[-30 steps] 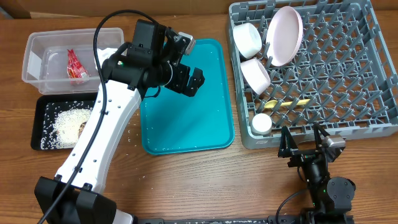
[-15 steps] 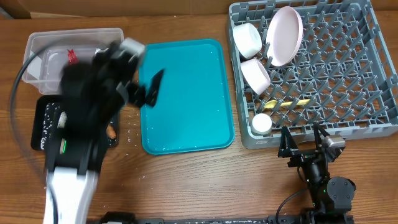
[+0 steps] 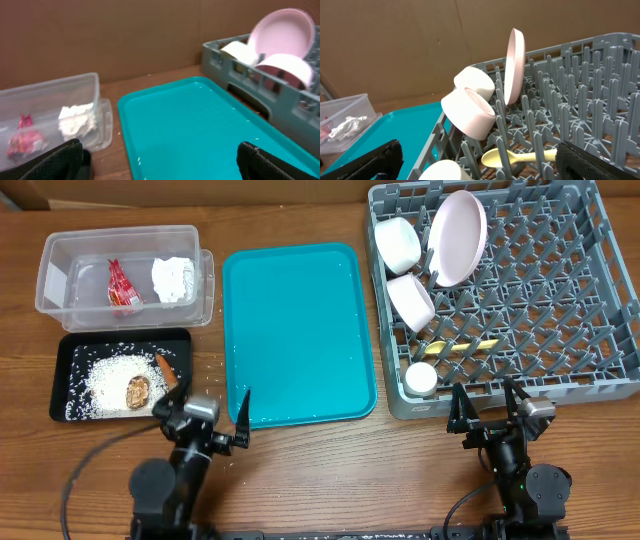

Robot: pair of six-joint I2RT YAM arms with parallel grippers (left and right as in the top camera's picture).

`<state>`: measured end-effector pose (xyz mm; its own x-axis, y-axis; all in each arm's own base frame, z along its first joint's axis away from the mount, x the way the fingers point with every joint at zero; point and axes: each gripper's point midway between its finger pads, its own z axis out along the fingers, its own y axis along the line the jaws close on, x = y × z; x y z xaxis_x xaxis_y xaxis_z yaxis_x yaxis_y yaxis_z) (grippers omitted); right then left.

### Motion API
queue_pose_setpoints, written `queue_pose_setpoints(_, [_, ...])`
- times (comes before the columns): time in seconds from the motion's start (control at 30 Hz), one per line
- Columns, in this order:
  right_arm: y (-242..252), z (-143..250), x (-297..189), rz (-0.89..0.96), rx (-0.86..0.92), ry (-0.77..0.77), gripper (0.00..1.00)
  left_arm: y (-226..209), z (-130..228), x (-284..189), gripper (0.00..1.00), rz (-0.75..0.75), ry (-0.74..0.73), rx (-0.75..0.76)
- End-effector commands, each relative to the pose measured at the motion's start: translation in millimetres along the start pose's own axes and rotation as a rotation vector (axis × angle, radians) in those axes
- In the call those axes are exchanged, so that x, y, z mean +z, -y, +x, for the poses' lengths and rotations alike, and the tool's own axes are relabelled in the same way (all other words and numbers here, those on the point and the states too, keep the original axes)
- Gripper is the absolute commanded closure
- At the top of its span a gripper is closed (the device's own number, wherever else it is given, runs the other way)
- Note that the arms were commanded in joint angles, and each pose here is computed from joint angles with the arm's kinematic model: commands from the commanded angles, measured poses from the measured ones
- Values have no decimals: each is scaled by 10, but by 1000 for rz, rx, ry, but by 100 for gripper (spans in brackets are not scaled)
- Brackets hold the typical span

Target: Sort waste into correct bins and load items into the dishwasher

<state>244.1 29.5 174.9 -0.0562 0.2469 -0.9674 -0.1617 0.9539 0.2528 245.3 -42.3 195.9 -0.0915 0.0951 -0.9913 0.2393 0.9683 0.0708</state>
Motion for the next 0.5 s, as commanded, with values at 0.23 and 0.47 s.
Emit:
queue_pose_setpoints(0.23, [2, 11, -1, -2, 1, 6, 0, -203, 397, -17, 0, -126, 36, -79])
queue_pose_setpoints(0.47, [2, 11, -1, -2, 1, 6, 0, -198, 391, -16, 0, -121, 38, -79])
